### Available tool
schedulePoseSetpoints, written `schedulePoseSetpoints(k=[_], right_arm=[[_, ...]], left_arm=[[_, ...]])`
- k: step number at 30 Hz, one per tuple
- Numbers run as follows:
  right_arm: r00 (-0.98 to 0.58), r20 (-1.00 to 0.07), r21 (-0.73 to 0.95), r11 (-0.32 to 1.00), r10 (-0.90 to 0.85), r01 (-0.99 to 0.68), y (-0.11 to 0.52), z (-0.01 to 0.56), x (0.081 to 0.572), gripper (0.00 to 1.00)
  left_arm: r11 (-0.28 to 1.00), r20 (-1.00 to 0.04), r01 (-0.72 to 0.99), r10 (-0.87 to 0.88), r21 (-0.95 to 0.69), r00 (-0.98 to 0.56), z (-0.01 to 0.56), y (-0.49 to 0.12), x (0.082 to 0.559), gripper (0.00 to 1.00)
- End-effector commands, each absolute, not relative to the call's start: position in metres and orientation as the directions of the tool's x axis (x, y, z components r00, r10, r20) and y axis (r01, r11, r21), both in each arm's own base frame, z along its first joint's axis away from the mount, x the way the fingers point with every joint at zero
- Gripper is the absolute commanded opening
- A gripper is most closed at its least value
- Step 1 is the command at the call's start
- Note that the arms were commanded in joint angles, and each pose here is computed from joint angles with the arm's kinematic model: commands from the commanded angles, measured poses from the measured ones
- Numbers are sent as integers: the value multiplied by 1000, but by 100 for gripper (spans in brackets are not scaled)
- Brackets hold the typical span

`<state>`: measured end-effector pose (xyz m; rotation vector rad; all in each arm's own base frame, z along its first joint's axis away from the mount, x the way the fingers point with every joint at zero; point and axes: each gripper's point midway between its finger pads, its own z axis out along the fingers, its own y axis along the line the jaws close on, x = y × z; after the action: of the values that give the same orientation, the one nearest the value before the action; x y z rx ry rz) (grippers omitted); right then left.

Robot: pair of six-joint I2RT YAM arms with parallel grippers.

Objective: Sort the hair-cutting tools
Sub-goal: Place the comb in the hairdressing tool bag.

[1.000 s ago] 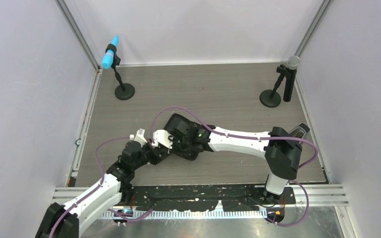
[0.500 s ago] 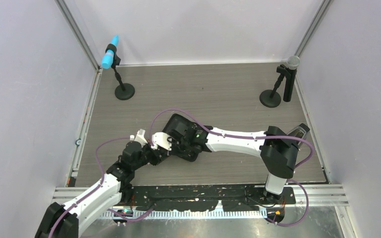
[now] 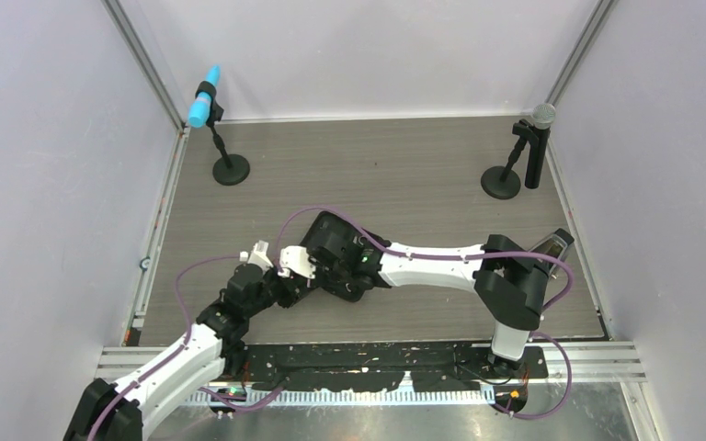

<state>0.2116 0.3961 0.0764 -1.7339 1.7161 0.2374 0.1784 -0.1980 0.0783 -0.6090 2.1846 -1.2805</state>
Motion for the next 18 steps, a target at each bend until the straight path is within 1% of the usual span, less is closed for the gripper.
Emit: schedulePoseSetpoints(k=[1, 8, 13, 15, 16, 18], right_arm=[[92, -598, -397, 194, -796, -897, 397, 85, 230, 6], [93, -649, -373, 209, -755, -904, 392, 106, 220, 5], [87, -673, -321, 184, -735, -929, 386, 114, 205, 6], [83, -685, -304, 181, -724, -935, 385, 119, 200, 10], [82, -688, -298, 178, -721, -938, 385, 120, 199, 14], [81, -690, -294, 176, -719, -939, 384, 121, 197, 18]], left_arm=[[335, -246, 43, -594, -941, -766, 134, -217, 181, 0], [364, -248, 15, -602, -931, -759, 122, -214, 183, 0], [388, -248, -7, -601, -921, -760, 113, -212, 184, 0], [389, -249, -5, -600, -921, -760, 113, -213, 185, 0], [390, -249, -5, -599, -921, -761, 113, -213, 185, 0], [388, -250, -2, -598, -922, -761, 114, -213, 185, 0]])
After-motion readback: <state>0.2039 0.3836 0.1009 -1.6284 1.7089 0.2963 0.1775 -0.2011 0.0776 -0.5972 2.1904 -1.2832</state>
